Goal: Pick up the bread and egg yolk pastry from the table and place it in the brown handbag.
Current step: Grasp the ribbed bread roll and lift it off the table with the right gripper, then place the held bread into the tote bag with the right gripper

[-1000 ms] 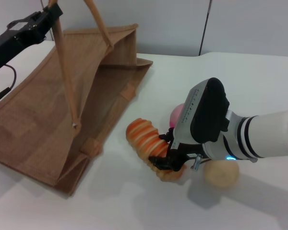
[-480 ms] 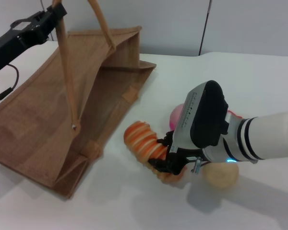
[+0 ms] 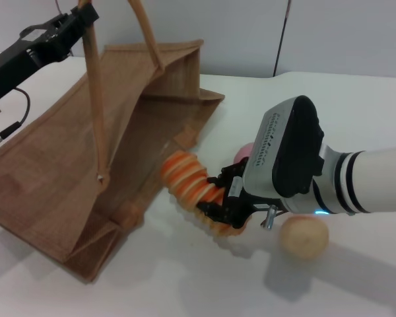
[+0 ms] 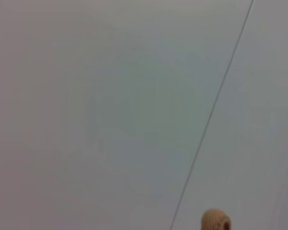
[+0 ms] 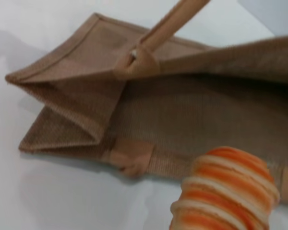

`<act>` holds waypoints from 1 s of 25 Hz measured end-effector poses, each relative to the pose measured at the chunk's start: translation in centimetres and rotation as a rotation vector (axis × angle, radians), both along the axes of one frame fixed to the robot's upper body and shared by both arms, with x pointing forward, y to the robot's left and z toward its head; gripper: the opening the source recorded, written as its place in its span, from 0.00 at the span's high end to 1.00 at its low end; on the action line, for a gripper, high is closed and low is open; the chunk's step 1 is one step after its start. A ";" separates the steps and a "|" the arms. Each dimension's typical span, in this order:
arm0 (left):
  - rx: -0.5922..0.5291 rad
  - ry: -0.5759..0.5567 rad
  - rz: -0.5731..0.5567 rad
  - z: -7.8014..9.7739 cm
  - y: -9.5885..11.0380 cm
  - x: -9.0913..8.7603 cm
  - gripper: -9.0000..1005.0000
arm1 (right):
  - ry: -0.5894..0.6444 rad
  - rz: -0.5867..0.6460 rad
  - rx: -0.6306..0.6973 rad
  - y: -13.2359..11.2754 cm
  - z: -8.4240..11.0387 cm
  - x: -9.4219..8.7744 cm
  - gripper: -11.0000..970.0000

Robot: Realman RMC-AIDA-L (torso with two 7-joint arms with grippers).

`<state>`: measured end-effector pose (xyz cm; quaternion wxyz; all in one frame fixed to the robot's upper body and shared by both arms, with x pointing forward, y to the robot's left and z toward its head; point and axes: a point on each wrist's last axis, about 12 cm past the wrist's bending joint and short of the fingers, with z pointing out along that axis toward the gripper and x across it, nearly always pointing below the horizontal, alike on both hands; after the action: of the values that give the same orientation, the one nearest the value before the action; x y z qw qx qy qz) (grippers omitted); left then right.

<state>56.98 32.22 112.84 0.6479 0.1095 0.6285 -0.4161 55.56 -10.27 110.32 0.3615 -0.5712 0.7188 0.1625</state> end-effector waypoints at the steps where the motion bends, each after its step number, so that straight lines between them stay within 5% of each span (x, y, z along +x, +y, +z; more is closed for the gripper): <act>1: -0.003 -0.003 -0.008 0.1 -0.1 -0.1 0.85 | -0.008 0.005 0.002 0.1 0.2 0.0 0.51; 14: -0.023 -0.013 -0.131 1.2 -1.8 0.4 0.84 | -0.208 0.132 -0.077 3.2 3.3 -0.2 0.61; 25: -0.028 -0.012 -0.242 2.4 -3.7 1.4 0.84 | -0.419 0.252 -0.249 7.4 2.7 0.6 0.62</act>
<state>58.43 28.49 115.26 0.5981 0.1779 0.6011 -0.4994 56.12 -2.92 112.99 0.4063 -0.7172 0.5662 -0.0050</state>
